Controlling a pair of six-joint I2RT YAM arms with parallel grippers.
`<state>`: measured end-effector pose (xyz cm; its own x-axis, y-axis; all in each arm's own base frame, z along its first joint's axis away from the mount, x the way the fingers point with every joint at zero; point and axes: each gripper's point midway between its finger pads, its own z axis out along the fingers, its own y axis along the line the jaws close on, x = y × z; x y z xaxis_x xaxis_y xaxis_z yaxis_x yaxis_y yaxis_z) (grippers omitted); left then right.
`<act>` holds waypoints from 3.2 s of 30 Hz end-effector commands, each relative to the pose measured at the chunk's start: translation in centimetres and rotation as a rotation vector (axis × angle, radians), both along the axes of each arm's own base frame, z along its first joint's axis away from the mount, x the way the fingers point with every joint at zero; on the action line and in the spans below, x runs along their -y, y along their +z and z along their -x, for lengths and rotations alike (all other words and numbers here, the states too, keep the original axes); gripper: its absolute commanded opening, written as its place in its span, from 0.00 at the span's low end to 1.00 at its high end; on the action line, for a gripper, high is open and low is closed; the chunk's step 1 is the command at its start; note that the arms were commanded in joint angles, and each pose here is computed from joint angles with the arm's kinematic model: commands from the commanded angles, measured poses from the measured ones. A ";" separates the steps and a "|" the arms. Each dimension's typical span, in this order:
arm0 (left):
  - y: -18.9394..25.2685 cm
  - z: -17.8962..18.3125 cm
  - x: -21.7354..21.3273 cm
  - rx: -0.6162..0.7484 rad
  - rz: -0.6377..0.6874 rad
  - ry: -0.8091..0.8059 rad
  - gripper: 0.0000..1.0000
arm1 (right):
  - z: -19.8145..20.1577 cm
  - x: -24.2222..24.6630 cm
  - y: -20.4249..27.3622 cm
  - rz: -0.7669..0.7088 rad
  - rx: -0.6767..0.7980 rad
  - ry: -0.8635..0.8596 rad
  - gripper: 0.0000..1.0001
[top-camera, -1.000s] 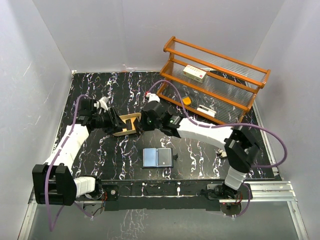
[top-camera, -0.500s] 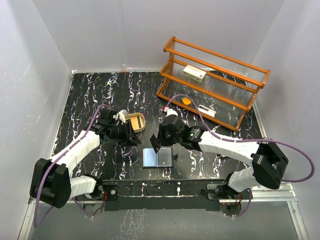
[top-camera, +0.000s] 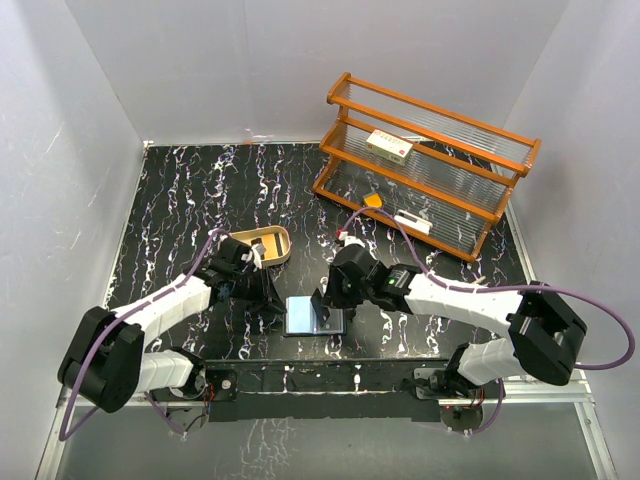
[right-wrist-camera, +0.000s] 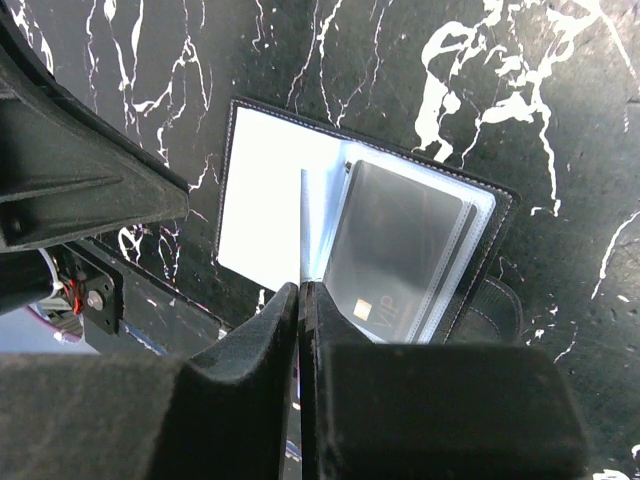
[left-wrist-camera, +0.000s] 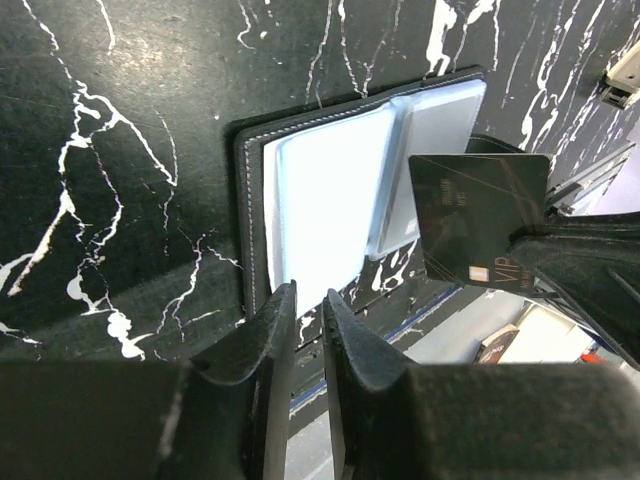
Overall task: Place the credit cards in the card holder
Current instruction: Insert the credit card into the card holder.
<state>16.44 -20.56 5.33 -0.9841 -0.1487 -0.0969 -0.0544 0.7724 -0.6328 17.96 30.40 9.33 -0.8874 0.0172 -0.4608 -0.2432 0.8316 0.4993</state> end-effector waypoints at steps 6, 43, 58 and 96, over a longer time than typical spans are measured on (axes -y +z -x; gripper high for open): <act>-1.8 0.9 0.8 -0.041 0.037 0.017 0.12 | 0.1 -1.8 0.8 -0.135 -0.006 -0.013 0.05; -5.9 2.7 -1.5 -0.088 -0.138 0.008 0.12 | 0.2 0.6 -1.5 -0.133 0.005 -0.088 0.00; -6.2 2.8 -1.7 -0.094 -0.153 0.009 0.12 | 0.6 -0.2 -1.4 -0.234 -0.032 -0.056 0.00; -6.5 3.2 -1.9 -0.099 -0.184 0.008 0.12 | 0.5 1.5 -5.6 -0.147 -0.066 -0.087 0.00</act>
